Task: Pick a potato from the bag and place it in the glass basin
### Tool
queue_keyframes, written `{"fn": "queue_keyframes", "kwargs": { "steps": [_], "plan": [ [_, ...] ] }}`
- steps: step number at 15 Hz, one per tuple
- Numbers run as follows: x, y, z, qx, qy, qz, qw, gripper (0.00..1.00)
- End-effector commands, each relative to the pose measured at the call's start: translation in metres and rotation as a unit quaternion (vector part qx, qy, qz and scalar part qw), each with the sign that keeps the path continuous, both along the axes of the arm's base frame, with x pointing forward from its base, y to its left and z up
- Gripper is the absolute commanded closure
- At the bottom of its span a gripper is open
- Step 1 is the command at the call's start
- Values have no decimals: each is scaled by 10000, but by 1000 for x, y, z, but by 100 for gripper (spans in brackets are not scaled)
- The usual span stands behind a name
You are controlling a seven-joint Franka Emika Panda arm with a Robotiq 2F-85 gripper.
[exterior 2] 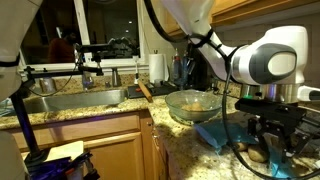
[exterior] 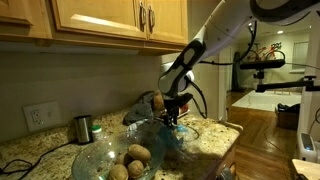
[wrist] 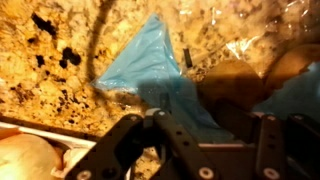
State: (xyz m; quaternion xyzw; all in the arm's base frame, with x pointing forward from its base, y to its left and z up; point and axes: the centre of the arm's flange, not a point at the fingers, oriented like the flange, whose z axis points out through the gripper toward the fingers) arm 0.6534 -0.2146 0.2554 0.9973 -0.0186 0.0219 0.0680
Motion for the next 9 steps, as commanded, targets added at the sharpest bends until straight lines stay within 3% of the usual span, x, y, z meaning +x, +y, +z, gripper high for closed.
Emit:
{"fn": "queue_keyframes", "kwargs": {
  "steps": [1,4,9],
  "plan": [
    [3,9,1,-3,63,69,10000,18],
    [3,18,3,-6,57,148,9999,1],
    [6,33,-1,18,109,275,9996,0]
  ]
}}
